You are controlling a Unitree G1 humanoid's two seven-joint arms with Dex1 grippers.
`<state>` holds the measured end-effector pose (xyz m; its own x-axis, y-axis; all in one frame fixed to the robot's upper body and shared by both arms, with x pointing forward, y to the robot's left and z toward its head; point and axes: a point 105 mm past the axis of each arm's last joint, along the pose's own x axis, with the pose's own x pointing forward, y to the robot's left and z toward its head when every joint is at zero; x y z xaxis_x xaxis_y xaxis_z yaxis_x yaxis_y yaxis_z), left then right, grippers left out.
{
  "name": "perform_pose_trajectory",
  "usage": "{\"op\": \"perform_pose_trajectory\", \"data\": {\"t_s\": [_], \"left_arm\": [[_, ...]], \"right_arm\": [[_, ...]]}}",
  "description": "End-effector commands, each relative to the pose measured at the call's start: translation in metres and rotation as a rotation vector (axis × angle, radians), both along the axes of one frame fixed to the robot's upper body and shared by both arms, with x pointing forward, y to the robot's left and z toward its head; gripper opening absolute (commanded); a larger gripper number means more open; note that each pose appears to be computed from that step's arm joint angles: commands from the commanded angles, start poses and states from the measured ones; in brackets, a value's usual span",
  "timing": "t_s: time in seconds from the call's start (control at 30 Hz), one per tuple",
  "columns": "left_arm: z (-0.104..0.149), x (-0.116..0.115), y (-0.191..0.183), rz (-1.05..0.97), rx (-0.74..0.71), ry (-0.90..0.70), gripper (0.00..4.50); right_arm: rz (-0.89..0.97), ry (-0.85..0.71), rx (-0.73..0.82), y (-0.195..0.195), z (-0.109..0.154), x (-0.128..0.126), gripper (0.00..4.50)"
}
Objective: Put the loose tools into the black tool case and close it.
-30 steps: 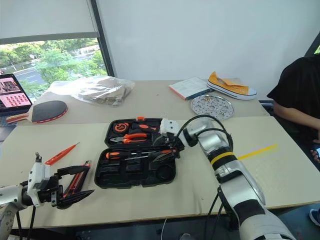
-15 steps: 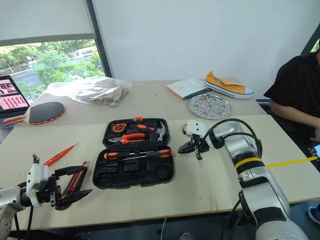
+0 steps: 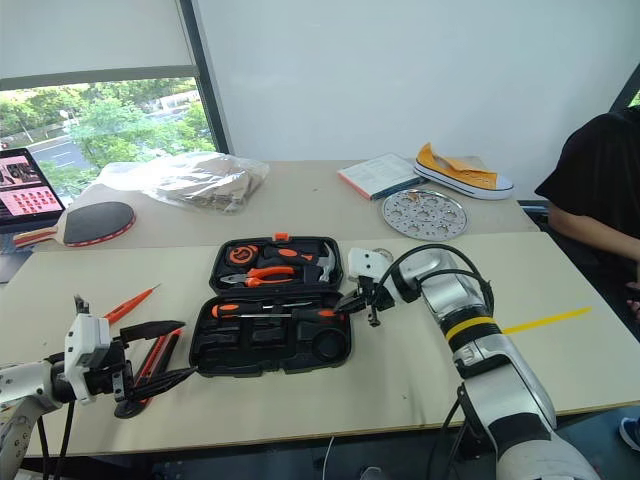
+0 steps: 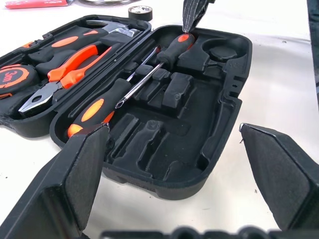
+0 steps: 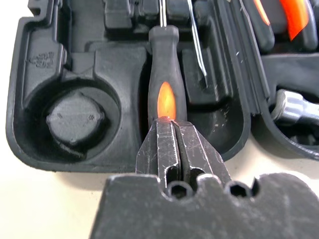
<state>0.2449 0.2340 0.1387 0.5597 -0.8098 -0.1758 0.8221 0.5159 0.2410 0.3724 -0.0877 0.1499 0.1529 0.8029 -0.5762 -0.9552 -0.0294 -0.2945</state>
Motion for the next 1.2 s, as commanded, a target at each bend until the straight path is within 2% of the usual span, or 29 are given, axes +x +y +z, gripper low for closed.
{"op": "perform_pose_trajectory", "data": {"t_s": [0.03, 0.2, 0.47, 0.63, 1.0, 1.1, 1.2], "left_arm": [[0.005, -0.002, 0.001, 0.003, 0.011, -0.018, 4.50], [-0.003, -0.002, 0.009, 0.016, 0.011, -0.006, 4.50], [-0.011, -0.005, 0.019, 0.026, 0.017, 0.004, 4.50], [-0.013, -0.008, 0.023, 0.039, 0.024, 0.004, 4.50], [-0.019, -0.011, 0.033, 0.088, 0.048, 0.025, 4.50], [-0.019, -0.013, 0.035, 0.100, 0.049, 0.020, 4.50], [-0.012, -0.021, 0.053, 0.205, 0.003, -0.012, 4.50]], "right_arm": [[0.057, -0.080, 0.100, 0.017, 0.033, -0.002, 0.05], [0.074, -0.079, 0.131, 0.047, 0.024, -0.004, 0.05], [0.071, -0.043, 0.127, 0.070, 0.008, -0.005, 0.05], [0.056, -0.010, 0.065, 0.072, -0.013, -0.003, 0.05], [-0.011, 0.064, -0.017, 0.079, -0.038, 0.002, 0.05], [0.002, 0.060, -0.011, 0.082, -0.037, 0.000, 0.05], [0.127, -0.002, 0.279, 0.094, 0.011, -0.015, 0.05]]}}
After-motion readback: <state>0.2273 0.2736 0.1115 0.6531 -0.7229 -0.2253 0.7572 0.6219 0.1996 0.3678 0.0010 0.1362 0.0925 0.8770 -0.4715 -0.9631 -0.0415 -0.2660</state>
